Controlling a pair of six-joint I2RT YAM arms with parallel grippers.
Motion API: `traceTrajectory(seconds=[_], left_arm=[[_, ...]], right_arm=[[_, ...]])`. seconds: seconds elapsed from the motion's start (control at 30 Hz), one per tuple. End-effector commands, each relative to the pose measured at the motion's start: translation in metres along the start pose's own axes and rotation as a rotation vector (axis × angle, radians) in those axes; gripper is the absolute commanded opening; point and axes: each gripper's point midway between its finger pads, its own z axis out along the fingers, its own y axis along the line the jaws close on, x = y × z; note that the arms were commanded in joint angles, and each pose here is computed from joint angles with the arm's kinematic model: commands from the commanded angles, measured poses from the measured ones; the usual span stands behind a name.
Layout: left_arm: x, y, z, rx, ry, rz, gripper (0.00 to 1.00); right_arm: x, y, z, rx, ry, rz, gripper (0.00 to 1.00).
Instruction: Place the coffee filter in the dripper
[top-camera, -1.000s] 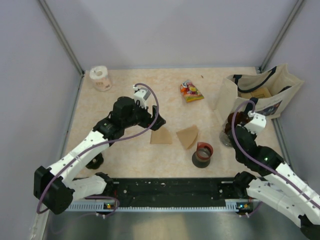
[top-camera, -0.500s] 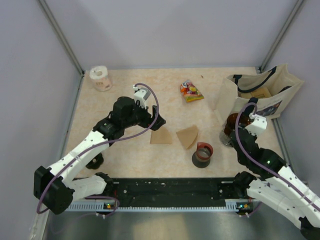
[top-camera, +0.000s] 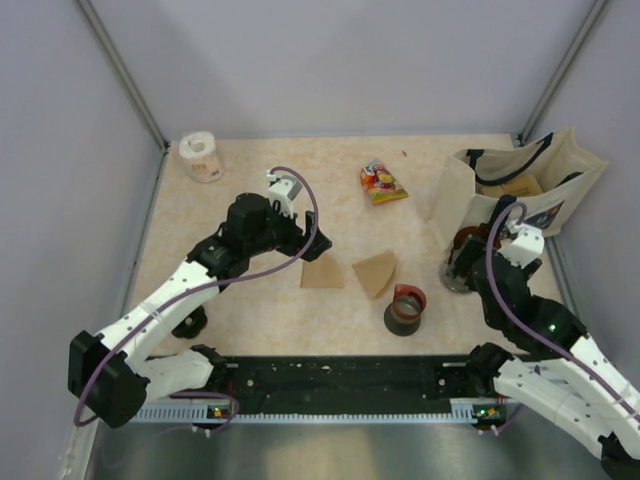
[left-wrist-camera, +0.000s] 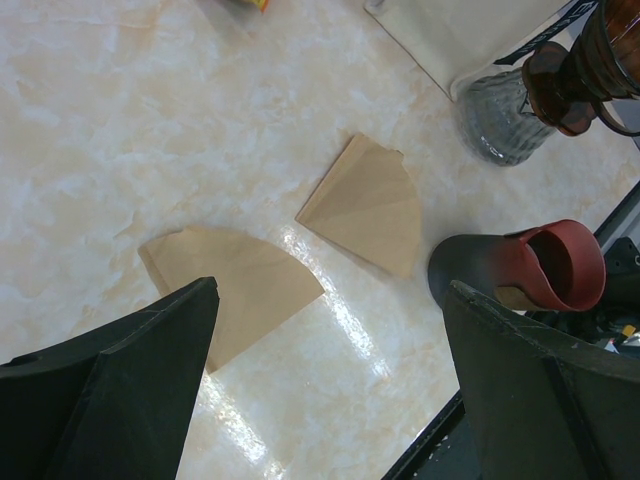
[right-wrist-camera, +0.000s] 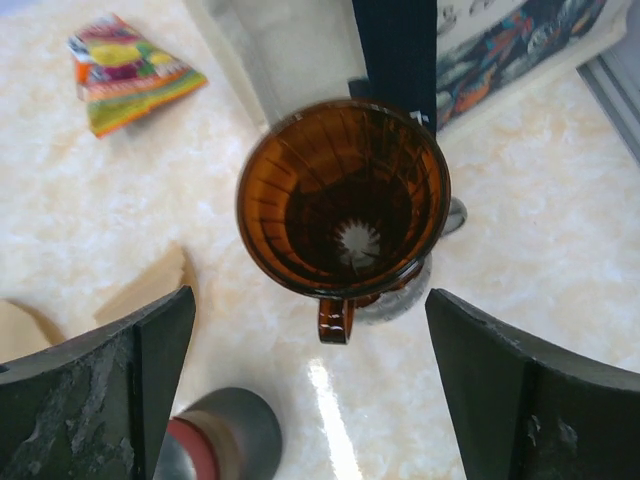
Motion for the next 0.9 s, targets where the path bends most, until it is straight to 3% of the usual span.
traceTrajectory(seconds=[0.0,0.17,0.37,0.63,0.87], left_arm=[[-0.008,-0.001,-0.003,0.000,-0.044,0.013,0.99],[-0.009,0.002,-0.003,-0.016,-0.054,0.010,0.99],[-0.010,0.010,0.002,-0.059,-0.053,-0.012,0.99],[-0.003,0.034,-0.001,-0.205,-0.030,-0.089,0.99],[0.043,0.051,-0.009,-0.276,0.040,-0.211,0.99]], right_arm=[[-0.048,0.011,-0.022,-0.089,-0.082,0.088,0.99],[-0.088,0.024,-0.052,-0.256,-0.166,0.215,0.99],[-0.115,0.039,-0.082,-0.463,-0.254,0.228,0.99],[-0.111,0.115,-0.059,-0.542,-0.120,-0.011,0.99],[-0.075,0.194,-0.026,-0.670,0.038,-0.192,0.99]])
